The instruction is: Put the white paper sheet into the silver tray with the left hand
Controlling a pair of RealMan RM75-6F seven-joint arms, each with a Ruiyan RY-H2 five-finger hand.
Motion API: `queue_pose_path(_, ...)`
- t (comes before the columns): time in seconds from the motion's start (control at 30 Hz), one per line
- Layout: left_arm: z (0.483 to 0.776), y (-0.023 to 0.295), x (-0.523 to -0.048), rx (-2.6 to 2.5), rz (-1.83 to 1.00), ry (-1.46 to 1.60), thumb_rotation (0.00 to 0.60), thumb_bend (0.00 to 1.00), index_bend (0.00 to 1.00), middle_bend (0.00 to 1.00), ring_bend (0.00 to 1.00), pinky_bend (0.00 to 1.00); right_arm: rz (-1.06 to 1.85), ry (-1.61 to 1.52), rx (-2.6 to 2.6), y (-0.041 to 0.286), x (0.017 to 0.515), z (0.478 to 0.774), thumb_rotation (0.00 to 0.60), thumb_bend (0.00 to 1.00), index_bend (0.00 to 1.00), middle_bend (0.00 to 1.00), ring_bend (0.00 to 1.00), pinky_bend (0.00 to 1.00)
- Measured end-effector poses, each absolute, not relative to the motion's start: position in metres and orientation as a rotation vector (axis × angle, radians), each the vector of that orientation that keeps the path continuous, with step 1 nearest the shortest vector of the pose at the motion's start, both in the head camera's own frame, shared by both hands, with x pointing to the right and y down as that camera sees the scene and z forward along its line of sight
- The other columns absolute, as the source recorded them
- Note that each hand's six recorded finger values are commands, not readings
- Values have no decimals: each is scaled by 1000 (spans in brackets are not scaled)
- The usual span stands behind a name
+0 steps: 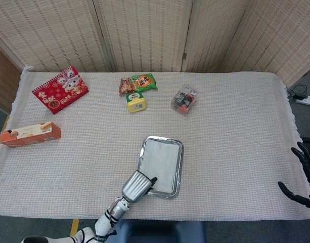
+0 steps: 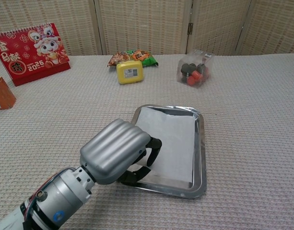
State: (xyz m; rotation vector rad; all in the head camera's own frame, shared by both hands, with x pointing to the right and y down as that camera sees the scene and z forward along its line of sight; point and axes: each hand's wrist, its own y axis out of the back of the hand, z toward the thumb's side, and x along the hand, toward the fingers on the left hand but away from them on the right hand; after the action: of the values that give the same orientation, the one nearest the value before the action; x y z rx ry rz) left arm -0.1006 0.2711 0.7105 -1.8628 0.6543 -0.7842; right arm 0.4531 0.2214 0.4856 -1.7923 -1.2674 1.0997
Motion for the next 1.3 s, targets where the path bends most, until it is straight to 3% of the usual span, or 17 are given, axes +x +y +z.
queue_pose_path(0.27,715,274,-95,-1884,-806,642,600,205,71,1000,1000,1000,1092,-1277,-1794,221,455,483,600,332,0,0,0,0)
queue_pose_path(1.3,692,258,-77,-1867,-868,518,600,139,0,1000,1000,1000,1052,-1319,-1742,223,461,471,600,332,0,0,0,0)
